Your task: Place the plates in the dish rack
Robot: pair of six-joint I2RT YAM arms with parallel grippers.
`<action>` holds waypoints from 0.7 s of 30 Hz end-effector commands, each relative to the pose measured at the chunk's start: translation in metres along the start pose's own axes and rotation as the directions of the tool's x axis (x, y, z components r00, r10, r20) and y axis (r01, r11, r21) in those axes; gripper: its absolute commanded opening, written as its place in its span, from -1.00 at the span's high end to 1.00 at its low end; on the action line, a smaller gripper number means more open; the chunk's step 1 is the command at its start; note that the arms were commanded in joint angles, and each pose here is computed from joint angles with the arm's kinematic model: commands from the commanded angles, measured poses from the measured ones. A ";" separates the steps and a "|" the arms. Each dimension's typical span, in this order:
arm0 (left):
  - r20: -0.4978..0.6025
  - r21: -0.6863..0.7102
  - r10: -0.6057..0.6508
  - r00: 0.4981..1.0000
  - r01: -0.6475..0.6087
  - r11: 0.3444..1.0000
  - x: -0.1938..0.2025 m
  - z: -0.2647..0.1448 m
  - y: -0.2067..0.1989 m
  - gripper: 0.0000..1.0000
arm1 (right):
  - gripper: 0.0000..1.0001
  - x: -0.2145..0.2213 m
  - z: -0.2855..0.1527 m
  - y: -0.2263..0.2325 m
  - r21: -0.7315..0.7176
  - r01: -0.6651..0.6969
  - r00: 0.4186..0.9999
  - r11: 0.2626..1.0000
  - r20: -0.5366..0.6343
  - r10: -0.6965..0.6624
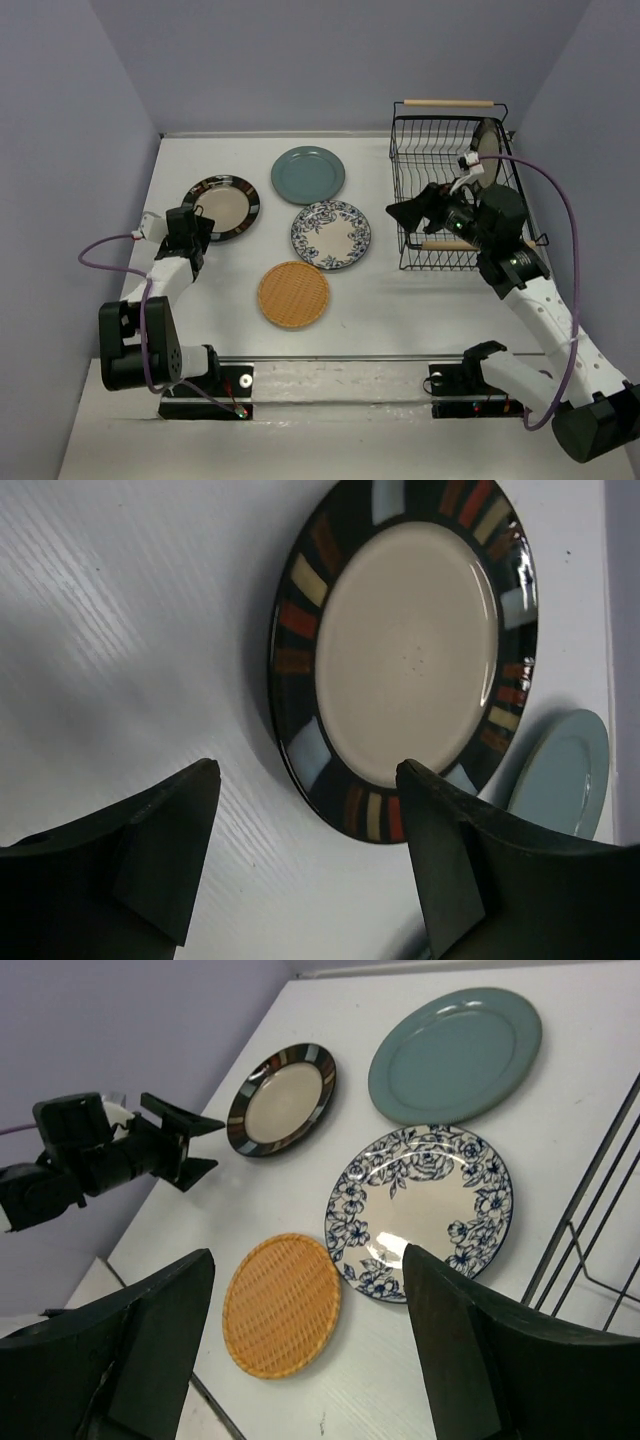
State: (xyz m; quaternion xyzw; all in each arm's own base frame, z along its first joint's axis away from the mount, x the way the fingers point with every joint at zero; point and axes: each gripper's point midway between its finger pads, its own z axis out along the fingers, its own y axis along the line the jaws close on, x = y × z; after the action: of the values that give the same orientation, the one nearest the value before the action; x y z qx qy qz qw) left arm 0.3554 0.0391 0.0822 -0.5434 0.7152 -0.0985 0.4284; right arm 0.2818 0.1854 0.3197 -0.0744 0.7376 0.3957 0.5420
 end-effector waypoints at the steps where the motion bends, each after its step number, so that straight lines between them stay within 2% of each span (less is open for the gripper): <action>1: 0.023 0.015 -0.091 0.996 0.091 0.996 -0.004 0.021 0.004 -0.61 | -0.63 0.005 0.004 0.017 -0.078 0.008 1.000 0.997 -0.015 -0.009; 4: 0.005 0.043 -0.108 0.994 0.108 0.993 0.000 0.032 -0.004 -0.60 | -0.63 0.008 0.006 0.020 -0.089 0.009 1.000 0.996 -0.021 -0.010; 8: -0.040 0.005 -0.108 0.993 0.108 0.994 0.013 0.058 -0.001 -0.56 | -0.63 0.015 0.009 0.024 -0.103 0.004 0.999 0.995 -0.043 -0.009; 11: -0.071 0.049 -0.134 0.988 0.137 0.989 0.018 0.070 -0.013 -0.39 | -0.63 0.022 0.013 0.021 -0.096 -0.002 0.998 0.995 -0.062 -0.004; 15: -0.062 0.064 -0.156 0.986 0.160 0.985 0.019 0.077 -0.012 0.14 | -0.63 0.025 0.017 0.019 -0.087 -0.003 0.997 0.996 -0.072 -0.003; 16: -0.058 0.067 -0.157 0.986 0.161 0.985 0.018 0.078 -0.011 0.56 | -0.63 0.024 0.018 0.019 -0.084 -0.006 0.997 0.996 -0.071 0.000; 18: -0.050 0.095 -0.163 0.985 0.167 0.981 0.015 0.076 -0.010 0.89 | -0.63 0.026 0.021 0.020 -0.084 -0.008 0.997 0.996 -0.078 0.001; 21: -0.030 0.163 -0.179 0.983 0.182 0.970 0.006 0.064 -0.017 0.89 | -0.63 0.026 0.024 0.021 -0.081 -0.007 0.997 0.997 -0.080 0.001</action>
State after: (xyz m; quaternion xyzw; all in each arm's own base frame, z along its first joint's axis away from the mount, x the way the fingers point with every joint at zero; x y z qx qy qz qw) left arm 0.4338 0.0419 0.0603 -0.5743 0.6471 -0.2232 0.4489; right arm 0.2760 0.2155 0.2897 -0.1012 0.7602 0.4150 0.4896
